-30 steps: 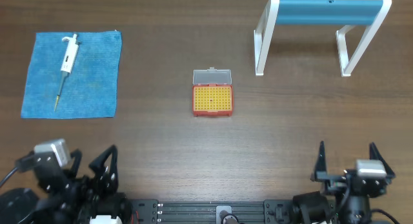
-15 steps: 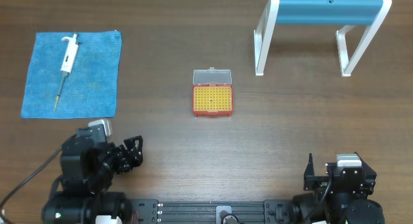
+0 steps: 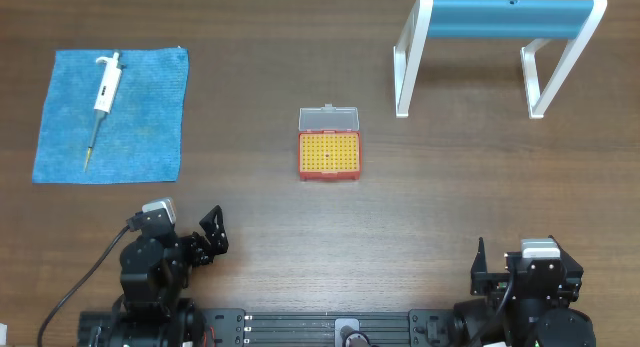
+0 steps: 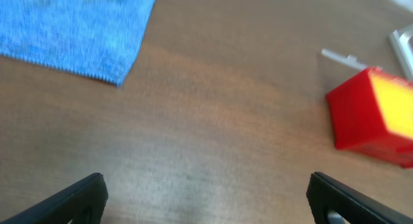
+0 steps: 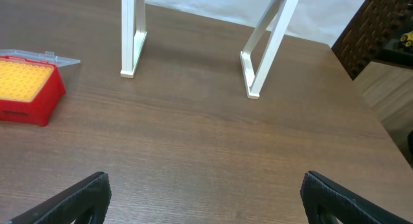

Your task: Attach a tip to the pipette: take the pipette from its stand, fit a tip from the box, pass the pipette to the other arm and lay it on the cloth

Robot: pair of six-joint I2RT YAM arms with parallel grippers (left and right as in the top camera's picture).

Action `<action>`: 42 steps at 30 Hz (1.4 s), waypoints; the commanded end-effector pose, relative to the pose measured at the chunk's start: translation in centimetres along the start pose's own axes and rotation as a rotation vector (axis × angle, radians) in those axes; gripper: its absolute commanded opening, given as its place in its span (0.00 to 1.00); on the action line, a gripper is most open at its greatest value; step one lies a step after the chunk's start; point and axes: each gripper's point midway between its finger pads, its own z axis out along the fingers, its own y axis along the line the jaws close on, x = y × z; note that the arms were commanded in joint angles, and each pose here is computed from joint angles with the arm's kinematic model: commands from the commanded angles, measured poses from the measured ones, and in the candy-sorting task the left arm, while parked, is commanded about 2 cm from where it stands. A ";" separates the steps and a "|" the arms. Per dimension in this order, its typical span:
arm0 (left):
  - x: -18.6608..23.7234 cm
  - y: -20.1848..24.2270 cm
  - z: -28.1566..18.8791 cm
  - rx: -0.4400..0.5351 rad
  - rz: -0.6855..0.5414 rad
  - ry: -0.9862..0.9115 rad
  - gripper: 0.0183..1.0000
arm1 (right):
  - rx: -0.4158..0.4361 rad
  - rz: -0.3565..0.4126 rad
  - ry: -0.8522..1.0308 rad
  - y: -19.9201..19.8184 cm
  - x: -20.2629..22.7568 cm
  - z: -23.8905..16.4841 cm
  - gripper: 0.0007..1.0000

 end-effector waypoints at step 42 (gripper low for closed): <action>-9.1 -2.5 0.1 0.017 0.488 -0.522 1.00 | -0.026 -0.011 -0.033 0.5 -0.9 0.2 0.95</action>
